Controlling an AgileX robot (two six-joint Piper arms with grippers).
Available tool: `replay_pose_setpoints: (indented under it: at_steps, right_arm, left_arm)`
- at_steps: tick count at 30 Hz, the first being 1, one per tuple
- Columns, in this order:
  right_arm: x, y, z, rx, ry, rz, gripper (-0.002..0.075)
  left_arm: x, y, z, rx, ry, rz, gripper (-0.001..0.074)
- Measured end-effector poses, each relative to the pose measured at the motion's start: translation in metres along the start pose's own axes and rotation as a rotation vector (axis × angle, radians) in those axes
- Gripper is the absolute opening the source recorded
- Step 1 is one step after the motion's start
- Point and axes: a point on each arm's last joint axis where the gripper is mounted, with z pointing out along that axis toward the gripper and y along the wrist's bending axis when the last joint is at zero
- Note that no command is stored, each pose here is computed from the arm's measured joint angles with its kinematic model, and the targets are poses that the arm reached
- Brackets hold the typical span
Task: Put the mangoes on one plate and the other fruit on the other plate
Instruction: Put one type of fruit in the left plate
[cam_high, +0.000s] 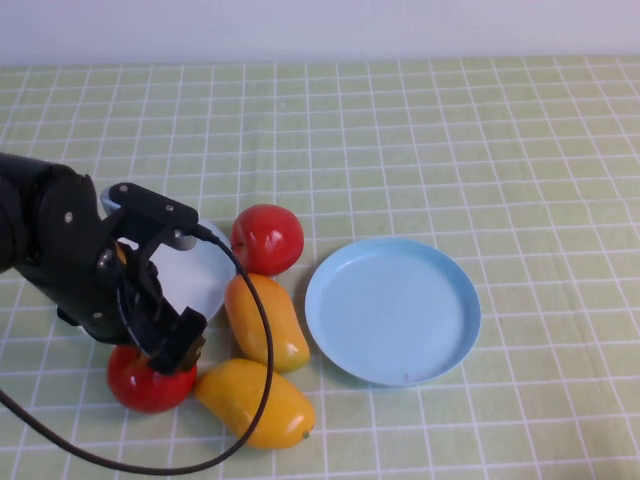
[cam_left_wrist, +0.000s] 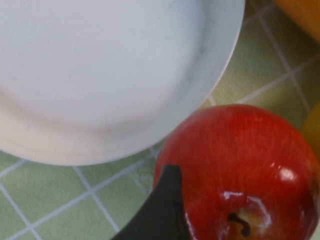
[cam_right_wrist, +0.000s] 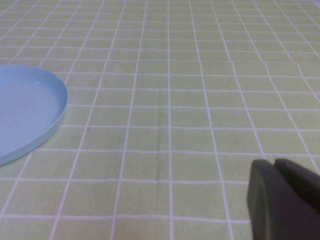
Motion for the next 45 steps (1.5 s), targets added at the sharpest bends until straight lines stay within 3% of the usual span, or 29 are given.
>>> replay_pose_setpoints:
  at_steps: [7, 19, 24, 31, 39, 45]
  right_arm:
    - [0.000, 0.000, 0.000, 0.000, 0.000, 0.000, -0.0015]
    - [0.000, 0.000, 0.000, 0.000, 0.000, 0.000, -0.0015]
    - [0.000, 0.000, 0.000, 0.000, 0.000, 0.000, -0.0015]
    - [0.000, 0.000, 0.000, 0.000, 0.000, 0.000, -0.0015]
    - [0.000, 0.000, 0.000, 0.000, 0.000, 0.000, -0.0015]
    - [0.000, 0.000, 0.000, 0.000, 0.000, 0.000, -0.0015]
  left_arm:
    - [0.000, 0.014, 0.009, 0.013, 0.011, -0.068, 0.0668]
    - [-0.002, 0.013, 0.020, 0.040, 0.041, -0.079, 0.0667]
    - [0.000, 0.013, 0.019, 0.045, 0.061, -0.080, 0.0569]
    - [0.001, 0.013, 0.019, 0.047, 0.071, -0.077, 0.0570]
    - [-0.016, 0.013, -0.021, 0.051, -0.068, -0.106, 0.0570]
    - [-0.032, 0.044, -0.019, 0.002, -0.171, -0.192, 0.0570]
